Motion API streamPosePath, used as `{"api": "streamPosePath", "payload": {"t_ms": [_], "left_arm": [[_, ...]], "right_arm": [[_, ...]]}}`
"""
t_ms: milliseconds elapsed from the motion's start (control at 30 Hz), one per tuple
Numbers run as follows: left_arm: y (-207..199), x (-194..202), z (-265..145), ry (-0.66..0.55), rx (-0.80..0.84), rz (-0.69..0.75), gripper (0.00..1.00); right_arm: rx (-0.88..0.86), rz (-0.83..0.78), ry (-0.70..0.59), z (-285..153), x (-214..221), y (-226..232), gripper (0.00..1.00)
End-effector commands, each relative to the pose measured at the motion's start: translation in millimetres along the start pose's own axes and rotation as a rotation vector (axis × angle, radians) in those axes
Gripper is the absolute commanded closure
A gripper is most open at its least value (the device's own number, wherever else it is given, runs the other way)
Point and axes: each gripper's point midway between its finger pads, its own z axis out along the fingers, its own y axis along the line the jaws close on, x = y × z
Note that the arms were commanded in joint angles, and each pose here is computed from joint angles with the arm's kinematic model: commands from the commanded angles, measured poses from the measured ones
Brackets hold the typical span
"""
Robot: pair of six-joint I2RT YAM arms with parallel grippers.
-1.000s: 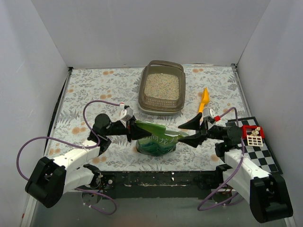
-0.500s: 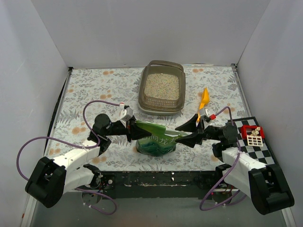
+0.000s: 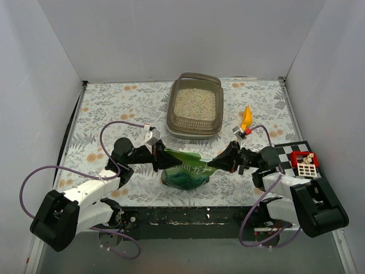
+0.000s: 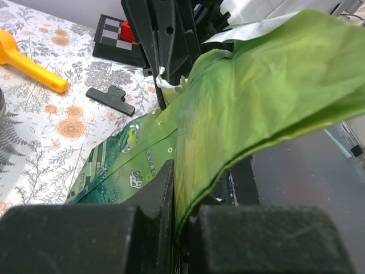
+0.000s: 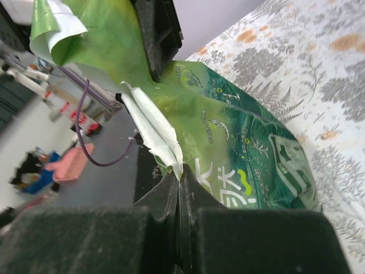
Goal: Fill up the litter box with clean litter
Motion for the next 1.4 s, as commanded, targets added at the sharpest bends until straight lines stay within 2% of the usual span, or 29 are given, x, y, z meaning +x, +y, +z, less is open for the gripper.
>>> {"api": "streamPosePath", "payload": {"t_ms": [0, 100, 233, 433, 733, 933, 1200, 1367], "left_arm": [[-12.3, -31.0, -0.8, -0.042, -0.004, -0.030, 1.00], [-11.5, -40.5, -0.2, -0.036, -0.063, -0.199, 1.00], [-16.7, -42.7, -1.0, -0.018, -0.094, -0.390, 1.00], [-22.2, -32.0, -3.7, 0.033, -0.126, -0.600, 1.00], [-18.6, 14.0, -13.7, 0.138, -0.238, -0.866, 1.00], [-35.0, 41.9, -28.6, 0.221, -0.312, -1.040, 1.00], [-54.9, 79.3, -43.0, 0.310, -0.350, -1.272, 1.00], [-60.8, 97.4, -47.8, 0.349, -0.341, -1.336, 1.00]], "right_arm": [[-0.140, -0.225, -0.153, -1.4, -34.7, 45.9, 0.99], [-0.130, -0.168, -0.166, -3.3, -34.6, 50.1, 0.99], [-0.096, 0.025, -0.112, -1.5, -31.2, 45.8, 0.99], [0.111, 0.355, 0.009, -2.3, -8.7, 15.8, 0.99], [0.213, 0.608, 0.168, -13.2, 30.8, 10.8, 0.99], [0.186, 0.746, 0.224, -23.6, 59.0, 27.2, 0.99], [0.147, 0.877, 0.291, -31.7, 70.0, 50.2, 0.99], [0.150, 0.947, 0.340, -40.2, 91.7, 56.5, 0.99]]}}
